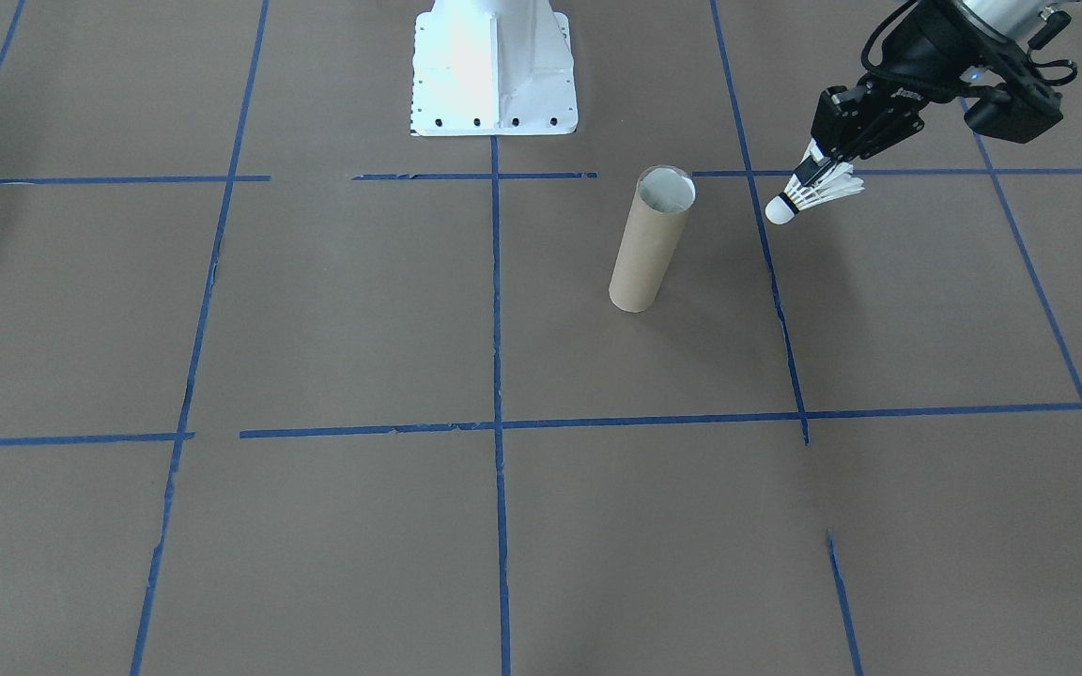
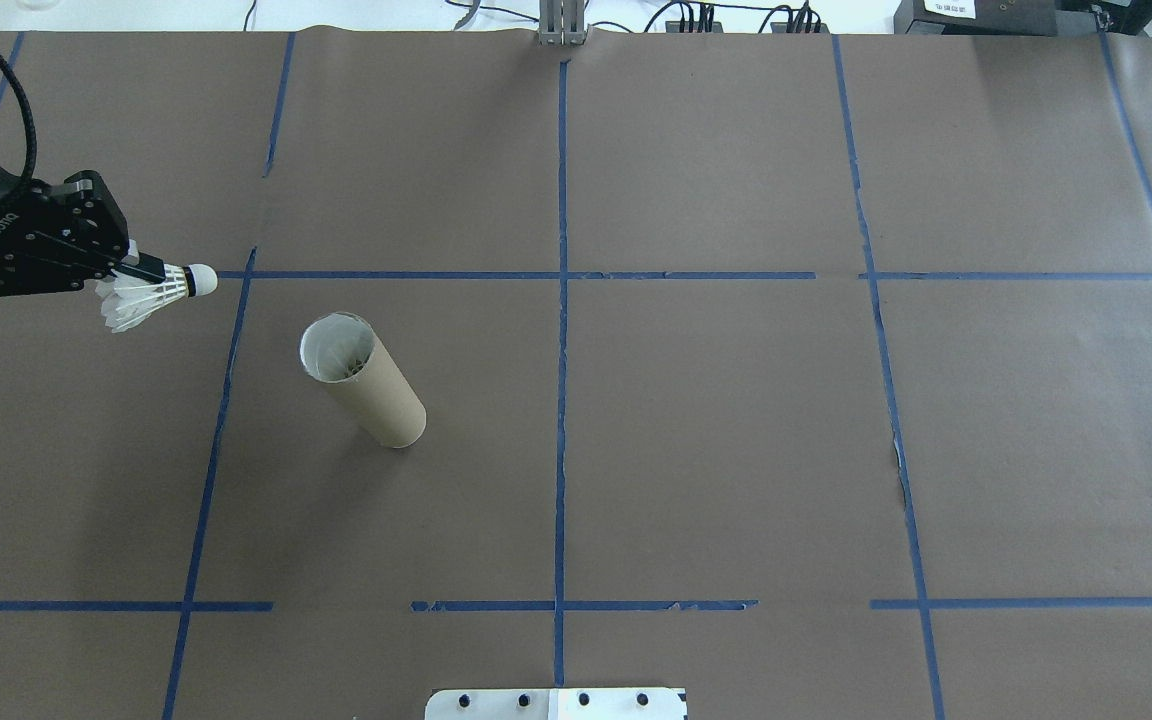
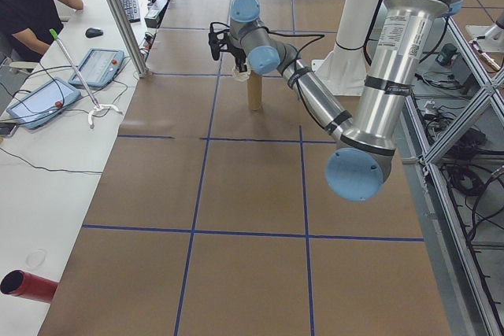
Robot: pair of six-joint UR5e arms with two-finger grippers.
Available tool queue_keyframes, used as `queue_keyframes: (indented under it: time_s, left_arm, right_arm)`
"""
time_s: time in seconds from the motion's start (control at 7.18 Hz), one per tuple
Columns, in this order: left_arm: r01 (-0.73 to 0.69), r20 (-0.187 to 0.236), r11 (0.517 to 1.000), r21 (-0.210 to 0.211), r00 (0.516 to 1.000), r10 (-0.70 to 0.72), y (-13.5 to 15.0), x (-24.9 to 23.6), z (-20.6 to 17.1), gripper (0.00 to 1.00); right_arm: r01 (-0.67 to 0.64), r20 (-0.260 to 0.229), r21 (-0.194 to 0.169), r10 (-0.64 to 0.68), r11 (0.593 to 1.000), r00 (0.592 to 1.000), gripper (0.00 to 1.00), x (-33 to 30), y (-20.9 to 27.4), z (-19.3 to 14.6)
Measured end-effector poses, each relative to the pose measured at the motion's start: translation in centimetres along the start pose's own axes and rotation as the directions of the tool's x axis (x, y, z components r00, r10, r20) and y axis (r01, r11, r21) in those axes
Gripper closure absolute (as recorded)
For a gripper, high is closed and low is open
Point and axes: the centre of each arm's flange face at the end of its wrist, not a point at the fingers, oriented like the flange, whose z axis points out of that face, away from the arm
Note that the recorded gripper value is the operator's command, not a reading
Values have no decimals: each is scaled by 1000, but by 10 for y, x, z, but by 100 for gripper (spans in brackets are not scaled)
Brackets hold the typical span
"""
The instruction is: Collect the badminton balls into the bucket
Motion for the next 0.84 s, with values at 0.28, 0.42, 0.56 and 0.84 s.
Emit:
queue_keyframes:
  time_s: [0.28, 0.42, 0.56, 0.84]
  left_arm:
    - [-157, 254, 986, 53, 957, 139, 7, 90, 5, 100]
    - [-209, 307, 977, 36, 933, 188, 18, 111, 10, 100]
    - [-257, 347, 966, 15, 908, 236, 31, 123, 20, 100]
    - [-360, 451, 930, -70, 820, 352, 67, 142, 45, 100]
  right_arm:
    - [0, 0, -1, 0, 1000, 1000, 0, 0, 0, 0]
    - [0, 0, -1, 0, 1000, 1000, 0, 0, 0, 0]
    - [0, 0, -1, 0, 1000, 1000, 0, 0, 0, 0]
    - [-1, 0, -1, 1, 1000, 1000, 0, 0, 0, 0]
